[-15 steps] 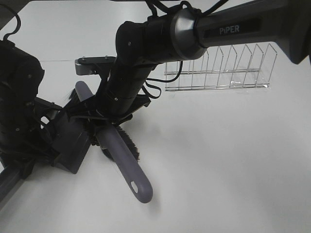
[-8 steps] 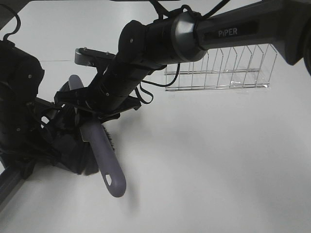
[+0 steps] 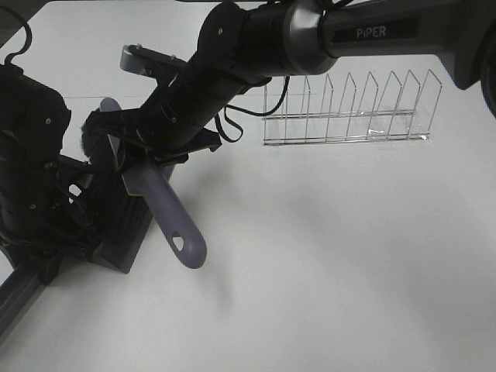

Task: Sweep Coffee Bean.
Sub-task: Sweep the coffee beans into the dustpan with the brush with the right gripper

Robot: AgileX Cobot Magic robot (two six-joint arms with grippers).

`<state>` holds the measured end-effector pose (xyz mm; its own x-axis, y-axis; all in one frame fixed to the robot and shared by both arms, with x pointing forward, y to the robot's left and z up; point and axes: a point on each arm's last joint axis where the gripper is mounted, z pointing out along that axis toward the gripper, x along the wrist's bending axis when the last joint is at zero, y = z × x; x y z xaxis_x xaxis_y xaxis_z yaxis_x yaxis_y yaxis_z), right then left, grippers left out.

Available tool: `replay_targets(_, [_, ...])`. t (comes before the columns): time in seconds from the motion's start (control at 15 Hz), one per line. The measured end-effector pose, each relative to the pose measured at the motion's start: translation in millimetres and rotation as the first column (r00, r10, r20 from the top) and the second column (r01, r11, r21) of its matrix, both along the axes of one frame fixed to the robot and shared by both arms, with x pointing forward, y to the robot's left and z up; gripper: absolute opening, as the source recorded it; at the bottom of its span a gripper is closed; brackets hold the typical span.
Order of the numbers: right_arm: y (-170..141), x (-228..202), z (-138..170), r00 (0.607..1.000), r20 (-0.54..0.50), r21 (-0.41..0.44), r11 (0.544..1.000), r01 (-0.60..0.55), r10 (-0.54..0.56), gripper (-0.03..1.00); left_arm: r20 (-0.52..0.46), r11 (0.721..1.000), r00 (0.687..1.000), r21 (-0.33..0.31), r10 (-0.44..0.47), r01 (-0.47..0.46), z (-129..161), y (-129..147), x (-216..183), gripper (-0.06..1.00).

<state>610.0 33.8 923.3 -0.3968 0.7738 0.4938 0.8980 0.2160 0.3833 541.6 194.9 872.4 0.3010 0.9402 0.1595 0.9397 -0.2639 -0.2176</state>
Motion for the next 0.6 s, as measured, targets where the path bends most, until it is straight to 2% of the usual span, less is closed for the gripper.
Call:
replay_targets(0.2, [-6.9, 11.8, 17.4, 1.0, 0.015, 0.01, 1.0, -0.023, 0.023, 0.31, -0.001, 1.0, 1.0, -0.002, 0.002, -0.002, 0.0, -0.2, -0.1, 0.33])
replay_targets(0.4, [-21.2, 14.1, 37.4, 0.994, 0.08, -0.064, 0.996, -0.067, 0.072, 0.31, -0.001, 1.0, 1.0, -0.002, 0.002, -0.002, 0.0, -0.2, -0.1, 0.33])
replay_targets(0.47, [-33.9, 12.8, 58.2, 0.98, 0.152, -0.187, 0.977, -0.1, 0.129, 0.31, -0.001, 1.0, 1.0, -0.002, 0.003, -0.003, 0.0, -0.3, -0.1, 0.33])
replay_targets(0.6, [-49.2, 15.2, 59.2, 0.974, 0.174, -0.359, 0.93, -0.076, 0.146, 0.31, -0.001, 1.0, 1.0, -0.002, 0.003, -0.003, 0.0, -0.3, -0.1, 0.33])
